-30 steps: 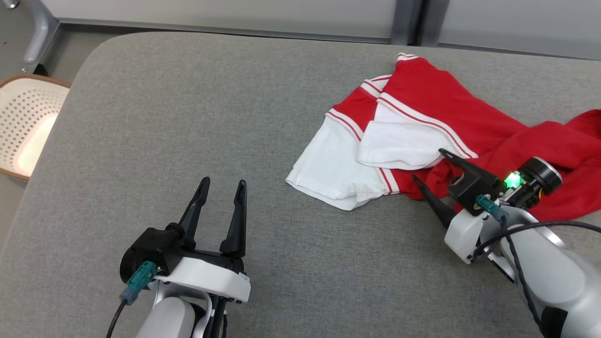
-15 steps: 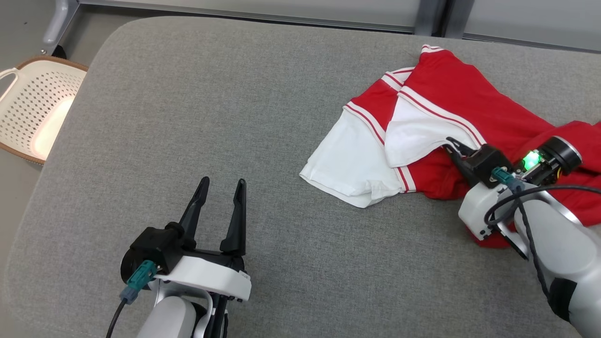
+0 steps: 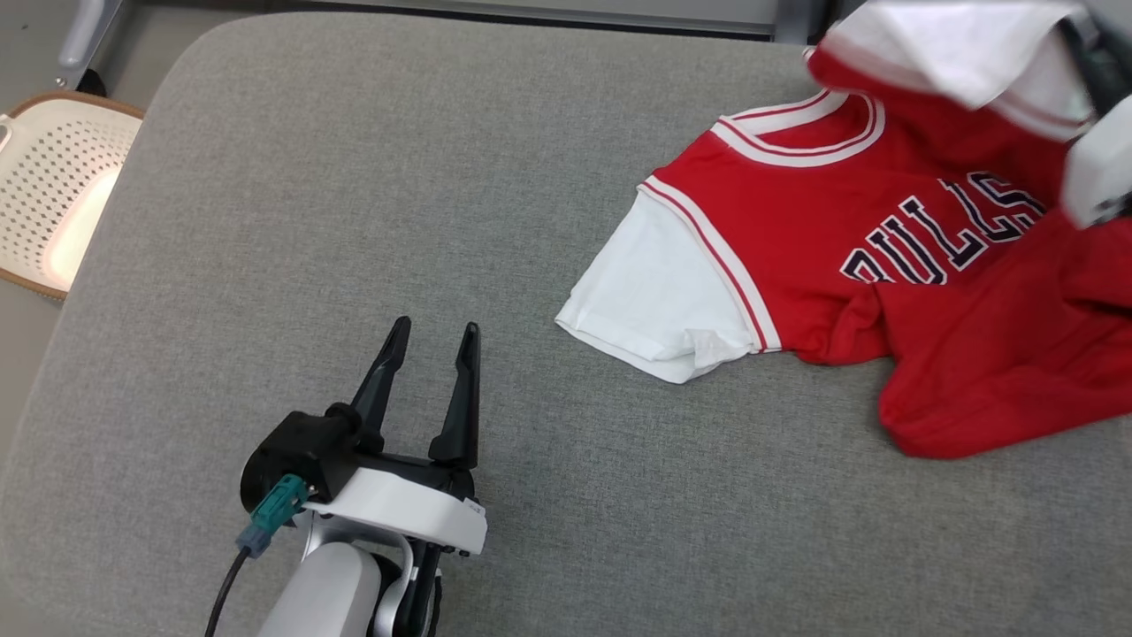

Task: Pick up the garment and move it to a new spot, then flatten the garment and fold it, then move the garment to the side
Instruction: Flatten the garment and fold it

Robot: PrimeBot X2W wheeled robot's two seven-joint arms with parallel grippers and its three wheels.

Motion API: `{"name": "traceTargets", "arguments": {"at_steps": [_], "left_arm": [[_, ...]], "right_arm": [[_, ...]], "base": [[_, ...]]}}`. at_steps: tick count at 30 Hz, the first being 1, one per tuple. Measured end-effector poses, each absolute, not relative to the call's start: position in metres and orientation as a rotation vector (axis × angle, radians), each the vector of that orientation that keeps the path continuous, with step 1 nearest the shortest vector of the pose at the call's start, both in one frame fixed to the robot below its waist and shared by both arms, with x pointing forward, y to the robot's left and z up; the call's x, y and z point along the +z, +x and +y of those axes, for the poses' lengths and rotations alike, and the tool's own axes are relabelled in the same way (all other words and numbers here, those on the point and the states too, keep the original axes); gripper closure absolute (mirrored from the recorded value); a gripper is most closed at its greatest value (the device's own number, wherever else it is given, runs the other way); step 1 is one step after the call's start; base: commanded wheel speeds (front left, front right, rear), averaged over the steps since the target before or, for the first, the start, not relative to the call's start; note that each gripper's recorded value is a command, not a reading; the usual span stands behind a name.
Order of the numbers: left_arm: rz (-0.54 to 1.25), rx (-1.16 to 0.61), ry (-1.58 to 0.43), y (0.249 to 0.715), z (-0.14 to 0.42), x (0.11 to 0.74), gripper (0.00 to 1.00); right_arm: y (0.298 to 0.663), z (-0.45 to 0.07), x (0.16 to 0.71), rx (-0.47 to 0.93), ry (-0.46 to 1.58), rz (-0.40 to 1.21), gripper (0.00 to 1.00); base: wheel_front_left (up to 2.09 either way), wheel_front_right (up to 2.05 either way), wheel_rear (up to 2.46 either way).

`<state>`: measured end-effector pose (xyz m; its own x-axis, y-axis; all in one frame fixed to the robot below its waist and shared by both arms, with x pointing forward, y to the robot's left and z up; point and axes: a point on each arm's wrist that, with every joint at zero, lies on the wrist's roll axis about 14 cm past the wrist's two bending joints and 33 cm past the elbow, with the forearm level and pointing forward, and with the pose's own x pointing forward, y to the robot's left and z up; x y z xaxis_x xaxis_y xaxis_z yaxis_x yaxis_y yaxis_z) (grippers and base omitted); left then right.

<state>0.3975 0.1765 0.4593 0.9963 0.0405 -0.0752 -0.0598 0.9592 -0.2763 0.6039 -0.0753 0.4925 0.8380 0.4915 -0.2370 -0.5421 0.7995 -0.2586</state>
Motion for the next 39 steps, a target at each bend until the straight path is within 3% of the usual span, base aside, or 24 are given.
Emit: {"name": "traceTargets", "arguments": {"at_steps": [4,5,6,11,18,27,32,39], "left_arm": [[0.070,0.035,-0.286,0.403,0.173,0.459,0.00],[0.071,0.036,-0.285,0.403,0.174,0.459,0.00],[0.073,0.040,-0.286,0.403,0.175,0.459,0.00],[0.084,0.079,-0.277,0.403,0.186,0.455,0.00],[0.088,0.101,-0.275,0.402,0.191,0.453,0.00],[0.020,0.037,-0.271,0.413,0.177,0.475,0.00],[-0.021,0.016,-0.281,0.410,0.172,0.489,0.00],[-0.071,-0.047,-0.292,0.408,0.154,0.507,0.00]], "right_arm": [[0.657,-0.145,0.546,0.374,-0.394,0.092,1.00],[0.669,-0.160,0.562,0.328,-0.401,0.061,0.64],[0.678,-0.171,0.573,0.292,-0.407,0.038,0.00],[0.704,-0.205,0.565,0.170,-0.428,0.096,0.00],[0.698,-0.181,0.532,0.204,-0.376,0.167,0.00],[0.656,-0.162,0.544,0.267,-0.316,0.074,0.00],[0.618,-0.150,0.551,0.305,-0.230,0.029,0.00],[0.554,-0.173,0.544,0.285,-0.117,0.020,0.00]], "base": [[0.00,0.00,0.00],[0.00,0.00,0.00],[0.00,0.00,0.00],[0.00,0.00,0.00],[0.00,0.00,0.00],[0.00,0.00,0.00],[0.00,0.00,0.00],[0.00,0.00,0.00]]}}
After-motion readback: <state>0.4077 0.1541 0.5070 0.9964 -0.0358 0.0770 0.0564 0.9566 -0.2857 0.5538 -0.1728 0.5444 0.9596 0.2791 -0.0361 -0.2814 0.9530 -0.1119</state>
